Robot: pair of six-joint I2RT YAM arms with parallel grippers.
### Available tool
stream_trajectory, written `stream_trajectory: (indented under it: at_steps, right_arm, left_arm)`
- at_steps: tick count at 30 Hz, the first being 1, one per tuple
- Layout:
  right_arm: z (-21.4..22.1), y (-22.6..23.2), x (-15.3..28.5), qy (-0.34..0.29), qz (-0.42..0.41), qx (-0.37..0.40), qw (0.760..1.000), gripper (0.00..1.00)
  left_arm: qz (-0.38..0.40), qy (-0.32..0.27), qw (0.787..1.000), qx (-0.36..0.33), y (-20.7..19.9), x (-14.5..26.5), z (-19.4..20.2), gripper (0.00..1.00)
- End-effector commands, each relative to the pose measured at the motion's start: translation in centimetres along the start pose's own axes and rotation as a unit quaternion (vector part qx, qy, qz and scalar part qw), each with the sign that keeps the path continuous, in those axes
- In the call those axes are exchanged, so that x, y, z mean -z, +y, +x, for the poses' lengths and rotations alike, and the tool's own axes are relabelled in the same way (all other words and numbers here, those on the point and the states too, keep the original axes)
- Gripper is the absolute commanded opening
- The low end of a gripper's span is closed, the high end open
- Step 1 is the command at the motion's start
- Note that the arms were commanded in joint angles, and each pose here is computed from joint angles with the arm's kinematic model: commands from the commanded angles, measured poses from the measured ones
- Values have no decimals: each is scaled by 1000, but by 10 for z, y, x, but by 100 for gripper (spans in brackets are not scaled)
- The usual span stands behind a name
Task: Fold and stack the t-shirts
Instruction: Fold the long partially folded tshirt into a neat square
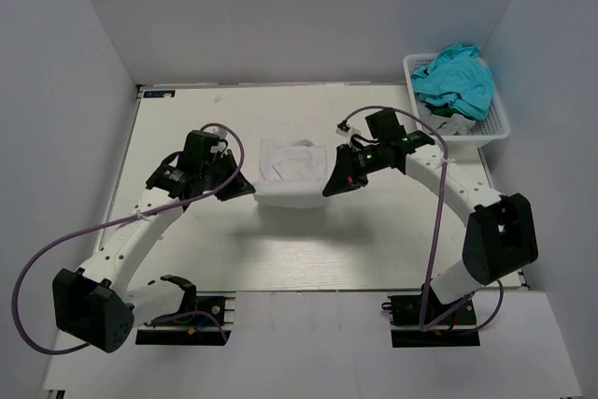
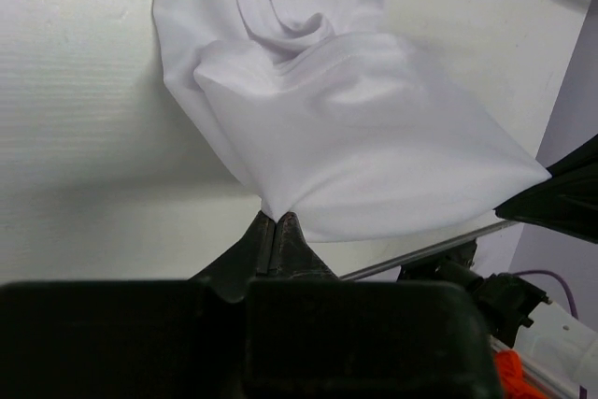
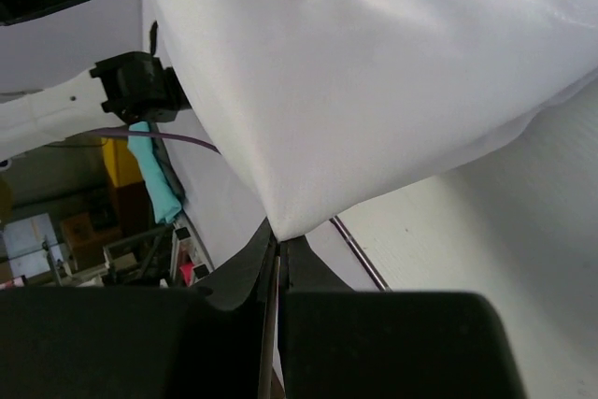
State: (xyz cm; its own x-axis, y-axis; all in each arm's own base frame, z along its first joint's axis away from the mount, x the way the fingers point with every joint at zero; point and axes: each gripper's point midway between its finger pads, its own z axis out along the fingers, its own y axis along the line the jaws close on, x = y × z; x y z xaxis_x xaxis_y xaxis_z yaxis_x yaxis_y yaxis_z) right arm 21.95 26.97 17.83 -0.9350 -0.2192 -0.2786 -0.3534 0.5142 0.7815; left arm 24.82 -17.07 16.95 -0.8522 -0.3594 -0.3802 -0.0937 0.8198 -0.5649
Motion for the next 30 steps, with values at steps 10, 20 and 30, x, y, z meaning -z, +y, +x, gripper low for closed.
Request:
stream_trajectory:
  at_steps: [10, 20, 30]
  right_arm:
    - [-54, 27, 21, -37, -83, 20, 996, 0]
    - [-93, 0, 17, -55, -99, -9, 993, 0]
    - [-146, -58, -2, -70, -60, -44, 995, 0]
  left_arm:
    - [-20, -111, 994, -2, -28, 7, -81, 0]
    - [-105, -112, 988, 9, -10, -32, -117, 0]
    - [-117, -112, 987, 13, -8, -89, -167, 0]
